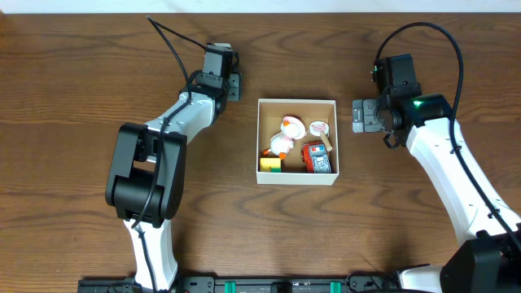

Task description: Pack container

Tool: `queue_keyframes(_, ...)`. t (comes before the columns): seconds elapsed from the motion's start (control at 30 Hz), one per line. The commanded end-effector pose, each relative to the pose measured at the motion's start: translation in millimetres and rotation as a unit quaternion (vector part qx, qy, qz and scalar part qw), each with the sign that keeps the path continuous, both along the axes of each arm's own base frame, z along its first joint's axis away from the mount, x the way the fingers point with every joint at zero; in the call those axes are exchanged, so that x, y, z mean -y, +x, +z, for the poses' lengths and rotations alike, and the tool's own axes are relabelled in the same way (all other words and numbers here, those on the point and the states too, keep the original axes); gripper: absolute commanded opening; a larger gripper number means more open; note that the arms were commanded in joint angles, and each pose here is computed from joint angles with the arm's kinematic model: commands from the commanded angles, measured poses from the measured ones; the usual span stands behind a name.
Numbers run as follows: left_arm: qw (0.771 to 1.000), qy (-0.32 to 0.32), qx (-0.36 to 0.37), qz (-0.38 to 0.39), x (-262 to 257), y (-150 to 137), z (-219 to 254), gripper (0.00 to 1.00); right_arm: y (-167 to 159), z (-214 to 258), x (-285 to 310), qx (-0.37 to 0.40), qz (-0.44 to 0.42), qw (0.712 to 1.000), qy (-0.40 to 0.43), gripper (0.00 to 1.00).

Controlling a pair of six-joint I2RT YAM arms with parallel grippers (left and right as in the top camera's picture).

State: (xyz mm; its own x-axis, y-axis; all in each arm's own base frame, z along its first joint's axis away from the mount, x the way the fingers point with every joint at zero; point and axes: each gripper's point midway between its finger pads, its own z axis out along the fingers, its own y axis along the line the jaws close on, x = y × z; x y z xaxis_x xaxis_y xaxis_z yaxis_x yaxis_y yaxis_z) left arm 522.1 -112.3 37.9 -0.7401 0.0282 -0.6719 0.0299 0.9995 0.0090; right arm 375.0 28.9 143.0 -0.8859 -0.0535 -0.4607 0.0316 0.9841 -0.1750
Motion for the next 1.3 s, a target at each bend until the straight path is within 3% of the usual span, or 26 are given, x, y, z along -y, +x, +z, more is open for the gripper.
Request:
queue_keyframes(0.0,1.000,0.003,-0.004,0.001,-3.2,1.1,-4.7,0.54,1.0,4.8,1.4,0.008,-0.007,1.000,0.003,0.99)
queue_keyframes(0.13,1.000,0.003,-0.006,0.001,-3.4,0.2,-5.6,0.53,1.0,4.8,1.4,0.008,-0.007,1.000,0.003,0.99)
queue_keyframes(0.3,1.000,0.006,-0.015,0.001,-4.3,-3.3,-8.7,0.33,1.0,4.8,1.4,0.008,-0.007,1.000,0.003,0.99)
queue_keyframes(0.53,1.000,0.021,-0.012,-0.017,-4.2,-2.7,-4.7,0.20,1.0,4.8,1.4,0.008,-0.007,1.000,0.003,0.99)
queue_keyframes(0.67,1.000,0.017,0.005,-0.017,-3.6,-0.3,12.7,0.06,1.0,4.8,1.4,0.008,-0.007,1.000,0.003,0.99)
queue_keyframes(0.97,0.999,0.008,0.041,-0.016,-5.8,-10.6,79.6,0.06,1.0,4.8,1.4,0.008,-0.007,1.000,0.003,0.99)
queue_keyframes(1.27,0.997,-0.011,0.019,-0.071,24.1,-63.1,131.2,0.06,1.0,4.8,1.4,0.008,-0.007,1.000,0.003,0.99)
